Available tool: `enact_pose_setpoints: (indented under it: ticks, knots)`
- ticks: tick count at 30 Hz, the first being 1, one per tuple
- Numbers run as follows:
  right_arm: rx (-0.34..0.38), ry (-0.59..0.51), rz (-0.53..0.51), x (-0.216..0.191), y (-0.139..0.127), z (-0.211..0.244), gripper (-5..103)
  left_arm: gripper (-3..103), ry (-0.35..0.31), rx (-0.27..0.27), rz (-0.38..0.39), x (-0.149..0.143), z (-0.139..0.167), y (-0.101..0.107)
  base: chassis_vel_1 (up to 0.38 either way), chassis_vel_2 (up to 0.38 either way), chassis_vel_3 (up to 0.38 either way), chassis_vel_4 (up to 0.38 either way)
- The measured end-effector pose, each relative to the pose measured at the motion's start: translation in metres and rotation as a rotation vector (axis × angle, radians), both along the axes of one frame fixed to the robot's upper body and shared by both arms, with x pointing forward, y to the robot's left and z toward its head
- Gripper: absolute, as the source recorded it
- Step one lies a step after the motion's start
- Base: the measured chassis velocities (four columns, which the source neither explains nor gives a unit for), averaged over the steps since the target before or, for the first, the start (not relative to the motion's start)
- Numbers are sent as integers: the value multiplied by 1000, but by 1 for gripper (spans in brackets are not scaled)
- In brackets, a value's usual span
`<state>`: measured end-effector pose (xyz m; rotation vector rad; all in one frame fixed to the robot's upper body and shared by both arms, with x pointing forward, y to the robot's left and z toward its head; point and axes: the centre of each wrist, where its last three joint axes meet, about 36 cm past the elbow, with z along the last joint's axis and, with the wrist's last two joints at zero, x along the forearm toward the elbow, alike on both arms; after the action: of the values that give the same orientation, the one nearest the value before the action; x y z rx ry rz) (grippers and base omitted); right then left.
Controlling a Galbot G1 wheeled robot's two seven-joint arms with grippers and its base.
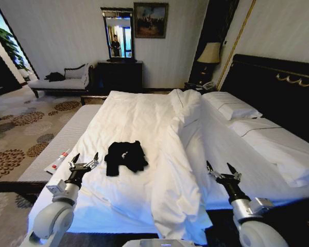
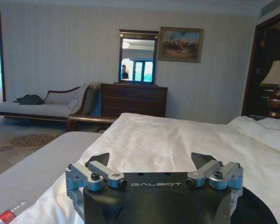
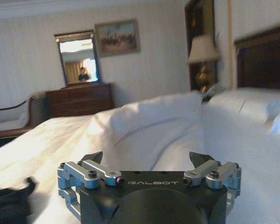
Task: Fold the clothes on the bed.
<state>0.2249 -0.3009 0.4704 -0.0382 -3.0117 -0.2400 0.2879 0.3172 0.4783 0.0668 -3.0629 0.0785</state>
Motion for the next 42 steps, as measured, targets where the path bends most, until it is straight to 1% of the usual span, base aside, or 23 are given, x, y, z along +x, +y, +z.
enact_pose_setpoints:
  ticks: [2,4,7,9,10,12,13,14,16,17,19,20,21,24,29,30,31,33,36,37,39,41,42]
  knots:
    - [46,30,28,-3,8,5,100,100,2,-1,0,-1,-1,0,0,0,0,0]
    - [86,67,66,-6,17,9,100,99,5,0,0,-2,-3,1,-40,-68,35,35]
    - [106,93,91,-7,23,10,100,99,7,0,0,-3,-4,1,-46,-78,37,37]
    - [134,132,132,-8,28,10,100,99,7,1,3,-4,-4,2,0,0,0,0]
    - [134,132,132,-8,28,10,100,99,7,1,3,-4,-4,2,0,0,0,0]
    - [163,152,163,-9,33,12,100,99,7,2,5,-4,-4,3,0,0,0,0]
    - [190,169,194,-11,39,15,100,99,10,3,7,-5,-5,4,0,0,0,0]
    - [193,176,207,-11,41,16,100,99,12,3,8,-5,-6,4,0,0,0,0]
    - [185,182,219,-11,43,15,100,99,13,4,8,-5,-6,4,0,0,0,0]
    - [169,186,228,-11,44,14,100,99,13,4,8,-5,-6,5,0,0,0,0]
    - [104,213,246,-10,46,1,100,99,9,7,7,-4,-6,4,0,0,0,0]
    - [89,223,249,-10,47,-4,100,99,6,7,7,-4,-5,3,0,0,0,0]
    - [89,223,249,-10,47,-4,100,99,6,7,7,-4,-5,3,0,0,0,0]
    - [59,249,259,-11,50,-17,100,99,4,6,8,-5,-4,3,0,0,0,0]
    - [45,263,262,-10,52,-25,100,99,9,7,12,-6,-5,4,0,0,0,0]
    - [43,264,261,-9,51,-26,103,99,9,8,13,-7,-5,4,0,0,0,0]
    - [40,264,261,-9,51,-27,94,99,8,8,12,-7,-5,4,0,0,0,0]
    - [39,264,260,-9,50,-26,94,99,8,8,12,-7,-4,4,0,0,0,0]
    - [35,262,257,-9,49,-25,79,99,3,7,11,-5,-3,3,0,0,0,0]
    - [35,262,257,-9,49,-25,79,99,3,7,11,-5,-3,3,0,0,0,0]
    - [36,262,257,-9,49,-25,68,99,0,6,8,-4,-3,2,0,0,0,0]
    - [37,260,256,-9,49,-26,68,99,-1,5,8,-4,-3,2,0,0,0,0]
    - [37,259,256,-10,49,-26,62,99,-2,5,8,-4,-3,2,0,0,0,0]
